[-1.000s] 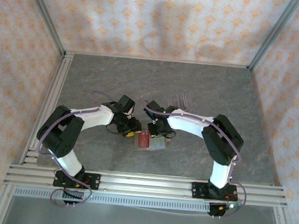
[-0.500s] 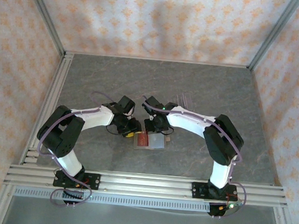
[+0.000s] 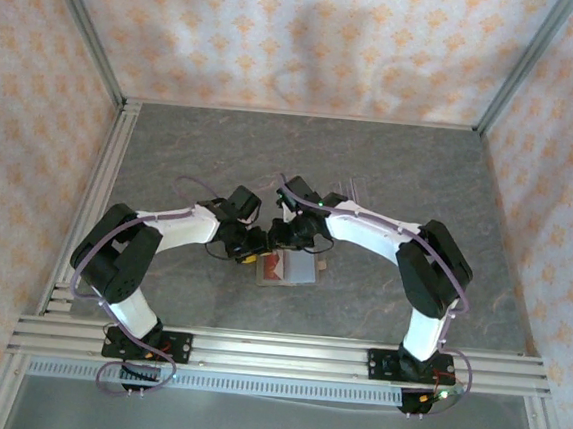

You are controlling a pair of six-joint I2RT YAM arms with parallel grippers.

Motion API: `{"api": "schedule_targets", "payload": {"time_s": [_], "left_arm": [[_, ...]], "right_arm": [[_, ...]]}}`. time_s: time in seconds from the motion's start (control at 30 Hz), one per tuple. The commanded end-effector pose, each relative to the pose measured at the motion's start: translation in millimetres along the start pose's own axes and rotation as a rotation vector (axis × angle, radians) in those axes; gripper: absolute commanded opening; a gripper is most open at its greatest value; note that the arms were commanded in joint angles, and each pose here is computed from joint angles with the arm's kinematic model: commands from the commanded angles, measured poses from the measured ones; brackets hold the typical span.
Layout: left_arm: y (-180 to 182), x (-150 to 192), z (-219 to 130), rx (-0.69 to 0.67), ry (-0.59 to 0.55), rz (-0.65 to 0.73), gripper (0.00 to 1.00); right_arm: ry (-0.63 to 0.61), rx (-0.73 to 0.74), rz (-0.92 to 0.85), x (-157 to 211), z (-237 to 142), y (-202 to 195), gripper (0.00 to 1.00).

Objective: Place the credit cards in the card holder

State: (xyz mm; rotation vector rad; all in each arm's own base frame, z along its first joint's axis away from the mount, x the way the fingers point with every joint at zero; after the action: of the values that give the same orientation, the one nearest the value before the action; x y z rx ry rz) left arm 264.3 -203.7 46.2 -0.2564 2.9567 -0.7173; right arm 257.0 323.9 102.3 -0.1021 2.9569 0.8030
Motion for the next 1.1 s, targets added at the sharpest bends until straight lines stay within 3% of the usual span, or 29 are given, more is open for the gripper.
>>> {"api": "schedule_targets", "payload": {"time_s": [0.0, 0.2, 0.43, 0.67, 0.8, 0.93, 1.0, 1.07], "left_arm": [[-1.4, 15.6, 14.5, 0.001, 0.042, 0.027, 0.42], [8.9, 11.8, -7.6, -0.054, 0.016, 0.036, 0.43], [17.1, 4.0, -56.4, -0.139, -0.065, 0.070, 0.49], [18.9, -1.6, -80.9, -0.122, -0.113, 0.062, 0.56], [12.2, -6.8, -92.5, -0.103, -0.139, 0.077, 0.59], [3.3, -8.2, -100.0, -0.064, -0.157, 0.109, 0.65], [-1.7, -9.0, -98.0, -0.036, -0.155, 0.129, 0.67], [-8.3, -11.0, -92.9, -0.024, -0.153, 0.163, 0.69]], "right_arm": [[0.002, -0.094, 0.053, -4.1, -2.0, 7.0, 0.24], [0.015, -0.141, 0.077, -6.2, 2.4, 8.3, 0.26], [0.004, -0.141, 0.080, -9.5, 7.1, 10.3, 0.28], [0.005, -0.168, 0.013, -9.6, 16.9, 35.8, 0.34], [-0.019, -0.189, -0.052, -25.9, -1.7, 54.4, 0.38], [-0.099, -0.218, -0.010, -57.0, -42.1, 39.5, 0.40], [-0.176, -0.169, 0.018, -75.6, -66.1, 18.4, 0.41], [-0.272, -0.024, 0.019, -91.9, -89.5, -5.5, 0.40]]}}
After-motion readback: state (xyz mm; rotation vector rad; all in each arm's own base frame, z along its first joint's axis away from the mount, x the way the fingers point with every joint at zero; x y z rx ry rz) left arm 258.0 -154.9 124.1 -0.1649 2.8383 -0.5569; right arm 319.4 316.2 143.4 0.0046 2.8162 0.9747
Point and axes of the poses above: each hand's point on the last joint's axis, 136 mm out from that joint toward the fingers, its own z axis out along the fingers, its own y axis along the line the jaws close on, x = y × z, the point moved 3 cm from there along -z, back along the fingers, and after that the axes turned 9 degrees about z, right-handed, at the moved point
